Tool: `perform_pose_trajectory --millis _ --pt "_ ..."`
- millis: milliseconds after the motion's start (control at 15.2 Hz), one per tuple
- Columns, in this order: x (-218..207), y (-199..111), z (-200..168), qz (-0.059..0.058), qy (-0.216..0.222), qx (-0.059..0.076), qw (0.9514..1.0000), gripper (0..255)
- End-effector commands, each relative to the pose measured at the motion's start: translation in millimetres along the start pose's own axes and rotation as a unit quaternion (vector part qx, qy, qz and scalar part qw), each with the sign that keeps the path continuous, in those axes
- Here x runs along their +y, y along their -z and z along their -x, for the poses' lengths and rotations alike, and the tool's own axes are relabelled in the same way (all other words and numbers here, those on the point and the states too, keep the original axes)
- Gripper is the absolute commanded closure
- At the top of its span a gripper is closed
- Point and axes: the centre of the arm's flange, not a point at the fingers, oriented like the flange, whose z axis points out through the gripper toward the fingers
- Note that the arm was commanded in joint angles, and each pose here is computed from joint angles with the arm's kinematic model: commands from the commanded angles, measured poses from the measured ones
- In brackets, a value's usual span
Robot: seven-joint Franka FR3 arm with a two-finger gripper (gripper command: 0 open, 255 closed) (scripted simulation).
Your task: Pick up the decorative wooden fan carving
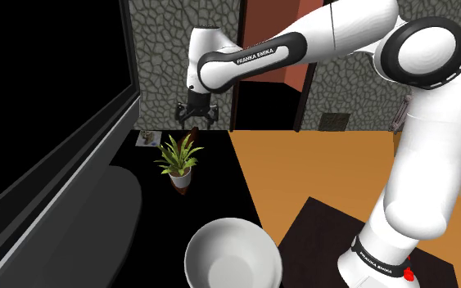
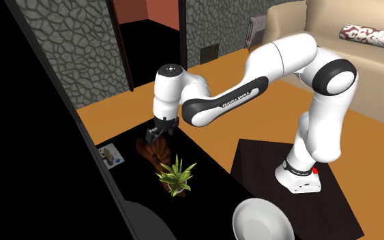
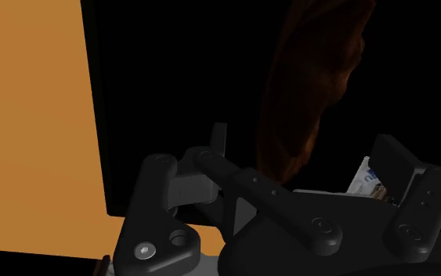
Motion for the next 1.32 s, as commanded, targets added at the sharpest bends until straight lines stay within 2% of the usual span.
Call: perform_pose_trajectory --millis 0,132,198,792,1254 --pt "-0.3 -10.3 2.8 0.000 0.000 0.000 1.0000 0" --pt "-0.1 -13.3 3.4 0.000 0.000 0.000 1.0000 0" --pt "-0.5 -12.2 3.2 0.000 0.000 0.000 1.0000 255" --pt "-0.1 -13.3 3.4 0.000 0.000 0.000 1.0000 255" --pt "-2.6 22.8 -4.2 0.000 0.000 0.000 1.0000 255"
